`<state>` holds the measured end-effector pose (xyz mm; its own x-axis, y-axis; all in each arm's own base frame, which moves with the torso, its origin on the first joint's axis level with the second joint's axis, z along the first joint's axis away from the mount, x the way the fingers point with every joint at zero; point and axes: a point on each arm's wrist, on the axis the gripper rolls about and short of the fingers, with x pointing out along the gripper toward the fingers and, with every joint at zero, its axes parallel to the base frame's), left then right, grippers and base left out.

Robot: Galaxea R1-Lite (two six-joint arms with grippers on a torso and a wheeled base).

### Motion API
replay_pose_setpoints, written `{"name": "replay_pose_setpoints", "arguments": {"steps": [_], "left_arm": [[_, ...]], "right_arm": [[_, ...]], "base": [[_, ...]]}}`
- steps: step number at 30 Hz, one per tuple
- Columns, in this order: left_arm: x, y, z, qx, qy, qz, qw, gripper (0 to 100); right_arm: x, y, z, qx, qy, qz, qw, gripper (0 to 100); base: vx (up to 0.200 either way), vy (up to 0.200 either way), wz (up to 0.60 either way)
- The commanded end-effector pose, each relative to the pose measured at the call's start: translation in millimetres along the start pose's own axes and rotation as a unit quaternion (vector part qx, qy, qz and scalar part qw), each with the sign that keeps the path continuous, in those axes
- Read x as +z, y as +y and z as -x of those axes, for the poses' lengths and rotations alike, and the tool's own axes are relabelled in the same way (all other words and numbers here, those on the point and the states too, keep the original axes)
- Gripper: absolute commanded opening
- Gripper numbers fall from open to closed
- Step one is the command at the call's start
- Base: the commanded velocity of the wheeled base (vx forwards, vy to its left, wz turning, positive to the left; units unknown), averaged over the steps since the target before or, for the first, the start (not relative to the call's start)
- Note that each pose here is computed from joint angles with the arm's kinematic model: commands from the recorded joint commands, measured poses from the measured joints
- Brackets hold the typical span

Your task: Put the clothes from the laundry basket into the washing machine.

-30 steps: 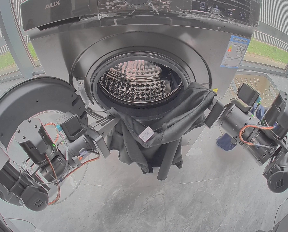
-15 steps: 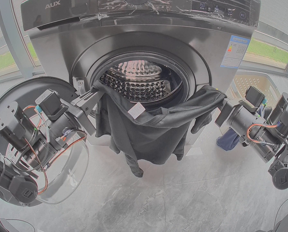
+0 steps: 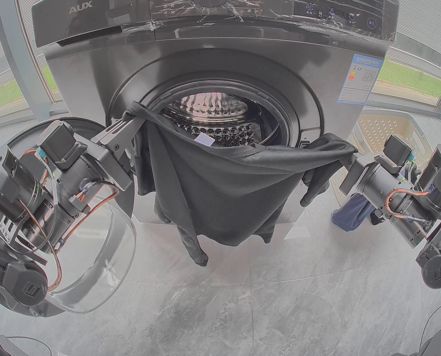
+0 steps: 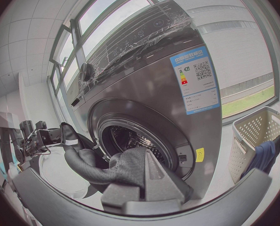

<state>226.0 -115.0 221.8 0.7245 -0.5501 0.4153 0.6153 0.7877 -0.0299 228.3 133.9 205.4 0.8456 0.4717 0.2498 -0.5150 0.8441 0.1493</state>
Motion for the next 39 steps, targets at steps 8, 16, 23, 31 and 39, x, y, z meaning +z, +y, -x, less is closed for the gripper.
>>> {"name": "replay_pose_setpoints", "arguments": {"steps": [8, 16, 23, 31, 39], "left_arm": [[6.8, 3.9, -2, 0.007, -0.015, -0.006, 0.9999, 0], [7.6, 3.6, -3, 0.006, -0.017, -0.006, 0.9998, 0], [7.2, 0.9, -4, 0.001, -0.016, -0.003, 0.9999, 0], [-11.5, -35.5, -14, -0.050, 0.006, 0.031, 0.9983, 0], [-18.4, -37.9, -26, -0.060, 0.006, 0.033, 0.9976, 0]], "right_arm": [[10, -6.9, 4, -0.011, -0.017, 0.017, 0.9996, 0], [18, -5.3, 7, -0.003, -0.029, 0.017, 0.9994, 0], [16, -4.3, 8, -0.001, -0.020, 0.016, 0.9997, 0], [-8, 10.0, 4, 0.023, 0.019, 0.001, 0.9996, 0], [-59, 29.3, -11, 0.040, 0.097, -0.004, 0.9945, 0]], "base": [[0.000, 0.000, 0.00], [0.000, 0.000, 0.00], [0.000, 0.000, 0.00], [0.000, 0.000, 0.00], [0.000, 0.000, 0.00]]}}
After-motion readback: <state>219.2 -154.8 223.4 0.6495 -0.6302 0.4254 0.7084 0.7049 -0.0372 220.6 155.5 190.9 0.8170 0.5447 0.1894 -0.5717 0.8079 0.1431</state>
